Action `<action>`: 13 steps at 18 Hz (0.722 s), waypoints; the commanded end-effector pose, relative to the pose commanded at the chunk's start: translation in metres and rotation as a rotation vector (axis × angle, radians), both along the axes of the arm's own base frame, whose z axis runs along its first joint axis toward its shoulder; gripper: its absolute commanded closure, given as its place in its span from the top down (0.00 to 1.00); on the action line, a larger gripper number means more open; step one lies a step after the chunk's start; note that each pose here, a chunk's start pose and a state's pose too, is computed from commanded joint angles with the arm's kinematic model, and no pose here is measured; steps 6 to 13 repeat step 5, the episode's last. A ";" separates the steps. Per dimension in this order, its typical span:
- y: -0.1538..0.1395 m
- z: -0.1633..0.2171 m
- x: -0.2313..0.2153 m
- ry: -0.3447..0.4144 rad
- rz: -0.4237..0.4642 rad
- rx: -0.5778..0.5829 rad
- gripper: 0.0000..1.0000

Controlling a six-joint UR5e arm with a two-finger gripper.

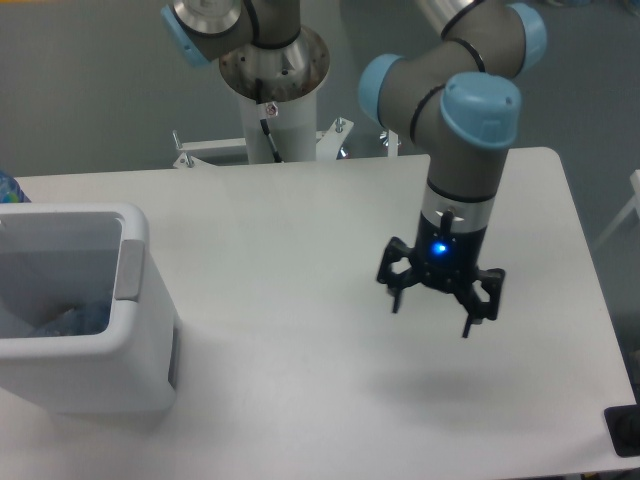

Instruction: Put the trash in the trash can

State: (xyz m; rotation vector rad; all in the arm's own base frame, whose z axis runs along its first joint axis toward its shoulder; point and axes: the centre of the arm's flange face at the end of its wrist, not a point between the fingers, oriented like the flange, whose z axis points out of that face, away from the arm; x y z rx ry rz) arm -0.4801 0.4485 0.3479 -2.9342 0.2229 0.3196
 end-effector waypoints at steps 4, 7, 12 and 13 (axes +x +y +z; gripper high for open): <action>-0.002 0.000 -0.001 0.004 -0.002 -0.012 1.00; -0.003 0.000 -0.003 0.005 0.001 -0.011 1.00; -0.003 0.000 -0.003 0.005 0.001 -0.011 1.00; -0.003 0.000 -0.003 0.005 0.001 -0.011 1.00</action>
